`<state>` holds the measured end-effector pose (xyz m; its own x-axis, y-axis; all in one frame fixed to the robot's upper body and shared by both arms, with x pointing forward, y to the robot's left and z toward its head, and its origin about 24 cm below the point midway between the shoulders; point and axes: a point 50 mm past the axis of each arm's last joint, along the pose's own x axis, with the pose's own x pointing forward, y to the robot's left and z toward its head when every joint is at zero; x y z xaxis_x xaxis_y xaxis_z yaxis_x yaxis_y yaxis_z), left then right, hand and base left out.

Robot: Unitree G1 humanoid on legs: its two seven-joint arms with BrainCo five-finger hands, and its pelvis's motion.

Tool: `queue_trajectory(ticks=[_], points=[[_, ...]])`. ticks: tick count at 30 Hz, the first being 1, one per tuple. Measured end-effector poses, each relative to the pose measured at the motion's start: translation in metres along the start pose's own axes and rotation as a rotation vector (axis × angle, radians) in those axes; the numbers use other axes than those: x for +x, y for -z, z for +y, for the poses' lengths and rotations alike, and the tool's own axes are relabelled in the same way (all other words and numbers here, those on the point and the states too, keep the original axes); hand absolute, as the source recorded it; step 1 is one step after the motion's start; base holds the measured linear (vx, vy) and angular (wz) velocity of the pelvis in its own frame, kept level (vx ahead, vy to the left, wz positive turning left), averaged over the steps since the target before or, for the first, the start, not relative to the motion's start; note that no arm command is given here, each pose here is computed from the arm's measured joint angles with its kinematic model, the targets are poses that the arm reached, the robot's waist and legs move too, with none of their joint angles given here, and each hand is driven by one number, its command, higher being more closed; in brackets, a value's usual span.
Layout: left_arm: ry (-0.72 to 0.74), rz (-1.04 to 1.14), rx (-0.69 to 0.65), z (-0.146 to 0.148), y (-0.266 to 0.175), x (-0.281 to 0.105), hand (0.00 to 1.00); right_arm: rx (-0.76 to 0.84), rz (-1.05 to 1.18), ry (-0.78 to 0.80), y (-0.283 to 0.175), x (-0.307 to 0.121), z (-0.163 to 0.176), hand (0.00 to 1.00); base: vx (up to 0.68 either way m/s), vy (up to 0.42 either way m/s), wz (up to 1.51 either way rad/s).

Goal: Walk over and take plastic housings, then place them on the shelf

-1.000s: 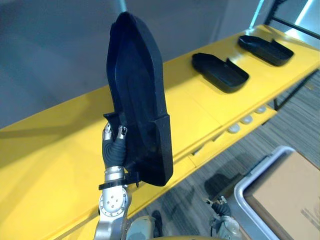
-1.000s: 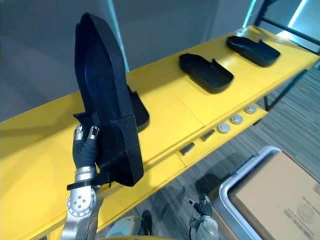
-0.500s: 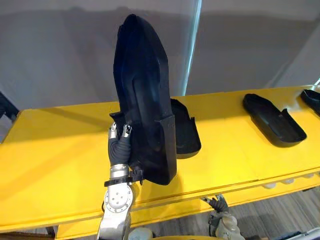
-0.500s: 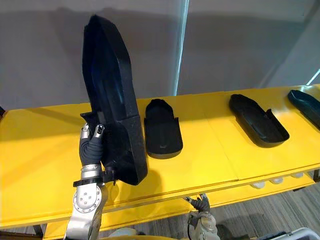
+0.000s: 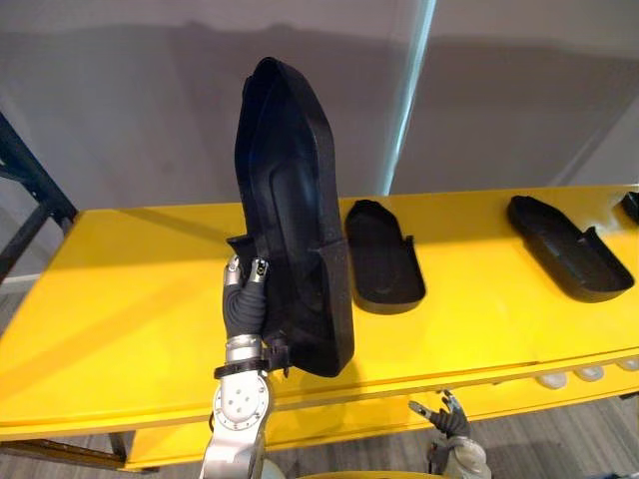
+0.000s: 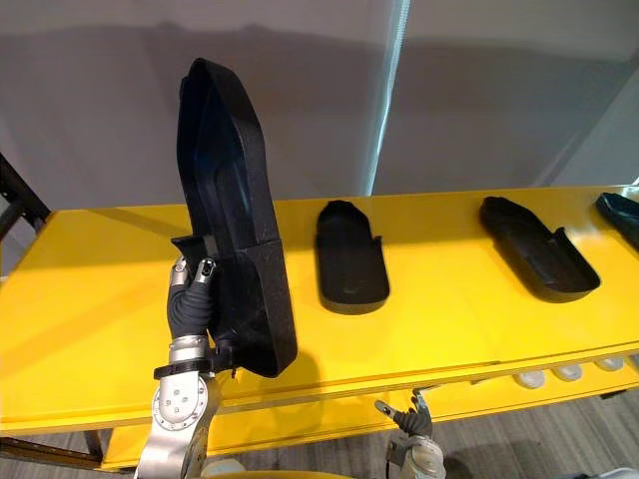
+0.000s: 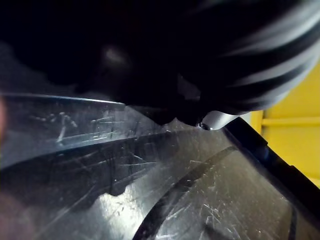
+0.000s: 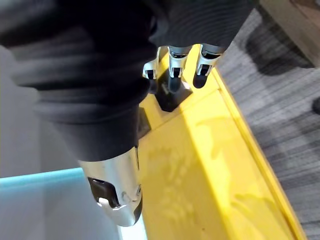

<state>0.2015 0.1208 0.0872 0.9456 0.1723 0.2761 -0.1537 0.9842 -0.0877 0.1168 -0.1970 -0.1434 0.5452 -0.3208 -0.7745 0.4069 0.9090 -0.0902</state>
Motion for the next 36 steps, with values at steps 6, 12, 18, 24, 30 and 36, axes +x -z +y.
queue_trajectory(ticks=[6,12,18,24,30,36], points=[[0.015,0.081,0.061,0.010,0.020,0.002,1.00,0.009,0.077,-0.059,0.018,-0.006,0.022,0.00,-0.06,0.379,0.19],[0.010,0.033,0.057,0.008,0.009,0.003,1.00,-0.012,0.020,-0.083,0.009,-0.007,0.023,0.00,-0.20,0.139,-0.10],[0.005,0.040,0.071,0.002,0.009,0.000,1.00,-0.026,0.041,-0.043,0.019,-0.011,0.006,0.00,-0.10,-0.037,0.19],[-0.030,0.049,0.110,0.015,0.011,-0.001,1.00,-0.022,0.046,-0.082,0.021,-0.013,0.021,0.00,0.07,-0.043,-0.08],[-0.029,0.057,0.111,0.015,0.012,-0.001,1.00,-0.029,0.046,-0.085,0.021,-0.013,0.021,0.00,0.05,0.020,-0.20],[-0.028,0.058,0.153,0.016,0.013,0.000,1.00,-0.037,0.061,-0.079,0.026,-0.014,0.018,0.00,-0.06,0.013,-0.15]])
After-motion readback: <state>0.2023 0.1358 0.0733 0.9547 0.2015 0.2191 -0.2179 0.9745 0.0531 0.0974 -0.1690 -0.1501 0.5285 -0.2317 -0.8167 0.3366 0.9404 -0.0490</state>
